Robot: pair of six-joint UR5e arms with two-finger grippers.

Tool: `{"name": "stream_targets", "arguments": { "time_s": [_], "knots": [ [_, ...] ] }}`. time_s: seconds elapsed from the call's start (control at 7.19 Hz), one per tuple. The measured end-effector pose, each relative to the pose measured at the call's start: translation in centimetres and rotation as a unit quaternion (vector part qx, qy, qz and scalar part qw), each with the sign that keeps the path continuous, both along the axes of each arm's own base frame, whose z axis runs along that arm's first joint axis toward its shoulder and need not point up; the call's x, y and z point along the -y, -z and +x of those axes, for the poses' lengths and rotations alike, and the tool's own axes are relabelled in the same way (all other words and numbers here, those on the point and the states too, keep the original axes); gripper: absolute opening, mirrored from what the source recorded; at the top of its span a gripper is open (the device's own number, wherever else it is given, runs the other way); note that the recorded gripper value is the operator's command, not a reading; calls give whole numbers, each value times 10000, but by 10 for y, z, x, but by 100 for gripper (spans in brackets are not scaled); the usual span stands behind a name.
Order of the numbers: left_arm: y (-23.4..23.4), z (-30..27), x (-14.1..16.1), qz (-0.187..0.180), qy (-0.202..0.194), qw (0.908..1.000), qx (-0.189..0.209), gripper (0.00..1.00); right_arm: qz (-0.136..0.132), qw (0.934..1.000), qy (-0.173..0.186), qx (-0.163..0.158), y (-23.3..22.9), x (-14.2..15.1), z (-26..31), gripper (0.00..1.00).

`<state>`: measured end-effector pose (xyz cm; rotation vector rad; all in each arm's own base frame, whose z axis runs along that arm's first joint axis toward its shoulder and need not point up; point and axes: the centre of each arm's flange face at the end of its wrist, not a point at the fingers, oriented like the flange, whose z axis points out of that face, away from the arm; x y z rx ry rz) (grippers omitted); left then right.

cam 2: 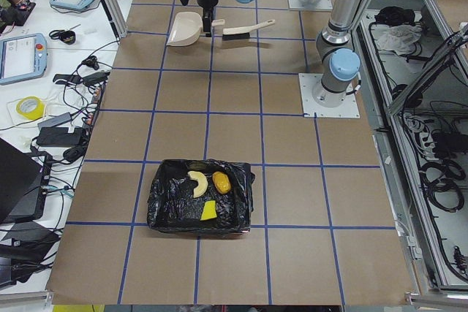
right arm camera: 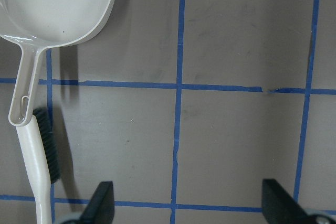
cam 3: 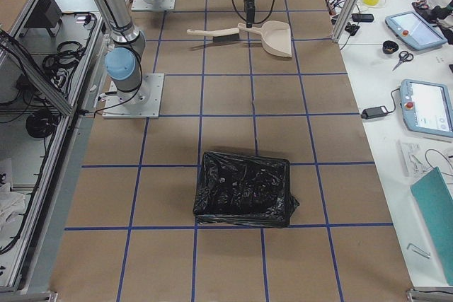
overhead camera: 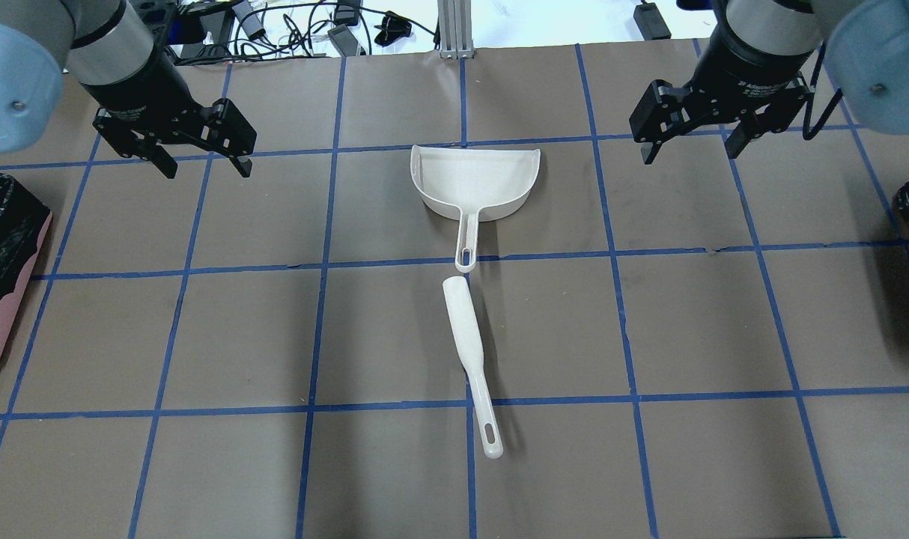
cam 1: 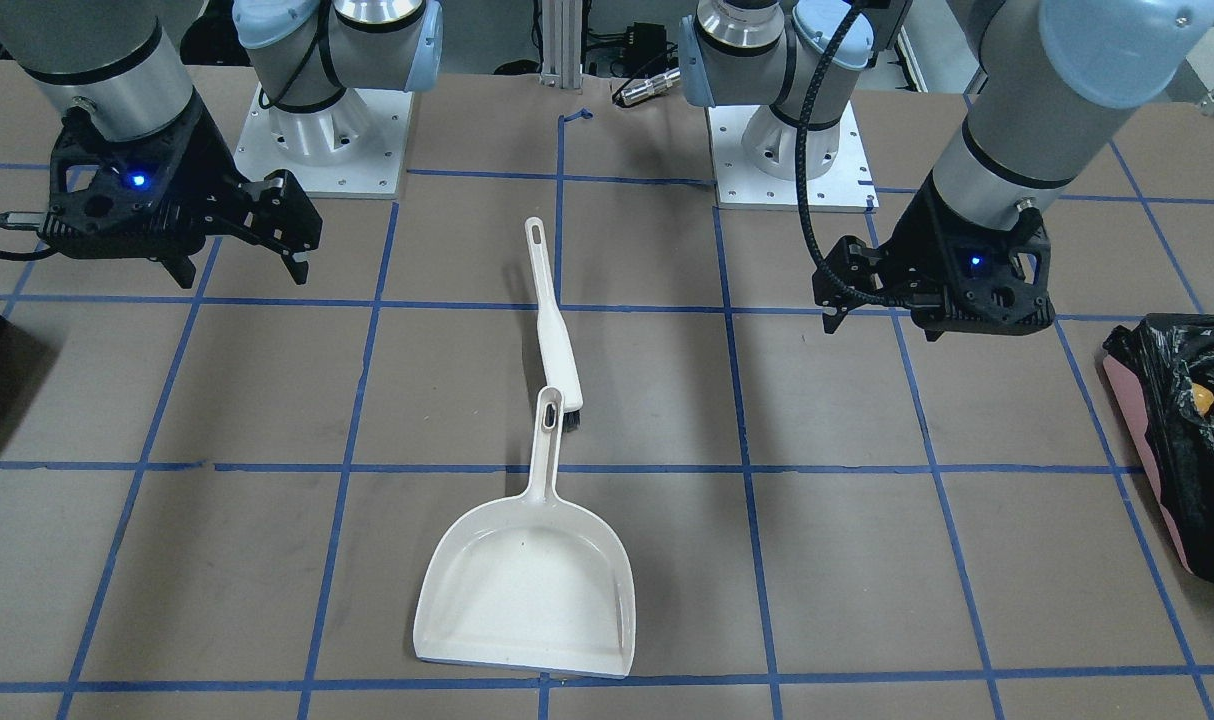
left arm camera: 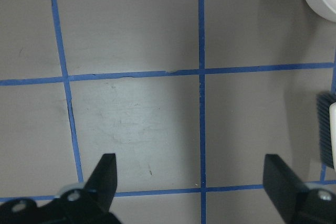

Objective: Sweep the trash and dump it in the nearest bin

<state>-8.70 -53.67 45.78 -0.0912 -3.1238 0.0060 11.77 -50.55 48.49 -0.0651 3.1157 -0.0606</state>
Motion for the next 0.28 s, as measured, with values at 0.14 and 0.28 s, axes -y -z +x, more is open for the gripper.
{"name": "stream_targets", "arguments": {
  "time_s": [0.14, 0.28],
  "knots": [
    [0, -3, -2, -15, 37, 10000, 13, 100, 0, 10000, 0, -8, 0, 0, 0, 100],
    [0, -4, -4, -19, 83, 10000, 18, 100, 0, 10000, 0, -19, 0, 0, 0, 100]
  ]
}}
